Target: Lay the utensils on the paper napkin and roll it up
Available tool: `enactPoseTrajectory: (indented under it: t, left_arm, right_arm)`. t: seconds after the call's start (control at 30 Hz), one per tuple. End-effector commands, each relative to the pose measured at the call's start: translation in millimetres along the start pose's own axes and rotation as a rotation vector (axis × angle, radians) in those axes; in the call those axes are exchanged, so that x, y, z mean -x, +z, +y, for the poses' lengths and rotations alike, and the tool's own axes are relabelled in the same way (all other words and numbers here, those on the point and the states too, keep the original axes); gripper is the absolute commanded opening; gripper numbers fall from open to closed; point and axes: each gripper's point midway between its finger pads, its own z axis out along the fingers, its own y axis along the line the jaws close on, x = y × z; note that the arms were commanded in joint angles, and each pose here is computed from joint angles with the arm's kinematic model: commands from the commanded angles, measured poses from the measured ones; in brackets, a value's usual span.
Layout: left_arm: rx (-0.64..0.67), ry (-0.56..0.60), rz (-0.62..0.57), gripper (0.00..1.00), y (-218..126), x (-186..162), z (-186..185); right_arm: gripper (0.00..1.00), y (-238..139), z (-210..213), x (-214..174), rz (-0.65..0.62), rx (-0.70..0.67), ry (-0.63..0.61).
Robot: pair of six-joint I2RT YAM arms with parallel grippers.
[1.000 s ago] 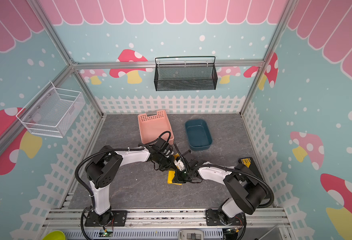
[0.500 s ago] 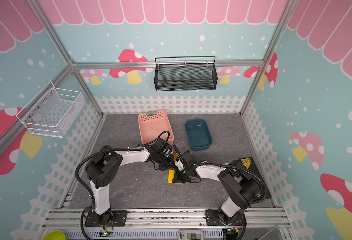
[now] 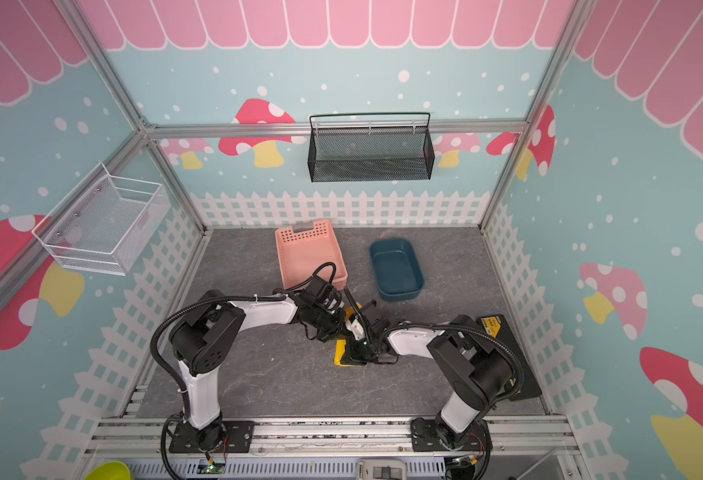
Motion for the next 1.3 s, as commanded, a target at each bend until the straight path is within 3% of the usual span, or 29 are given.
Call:
enactPoseTrajectory:
  t: [0.0,0.3,0.5,0.73,1.27]
  left_arm:
    - [0.053,-0.068,-0.022,0.04,6,5,23]
    - [0.052,-0.071,-0.017,0.04,8,4,24]
    - [0.049,-0.07,-0.007,0.04,8,3,24]
    - [0.047,-0.067,-0.001,0.04,8,2,23]
    - [0.044,-0.06,0.003,0.04,7,4,18]
  right_arm:
    - [0.0,7,-16,-23,0.067,-0.034,0.035]
    - [0.0,0,-2,-11,0.029,-0.012,-0.011]
    - [0.0,-34,18,8,-0.091,0.015,-0.05]
    - [0.0,-57,-12,5,-0.15,0.006,0.056]
    - [0.0,-38,-47,-14,-0.079,-0.038,0.111]
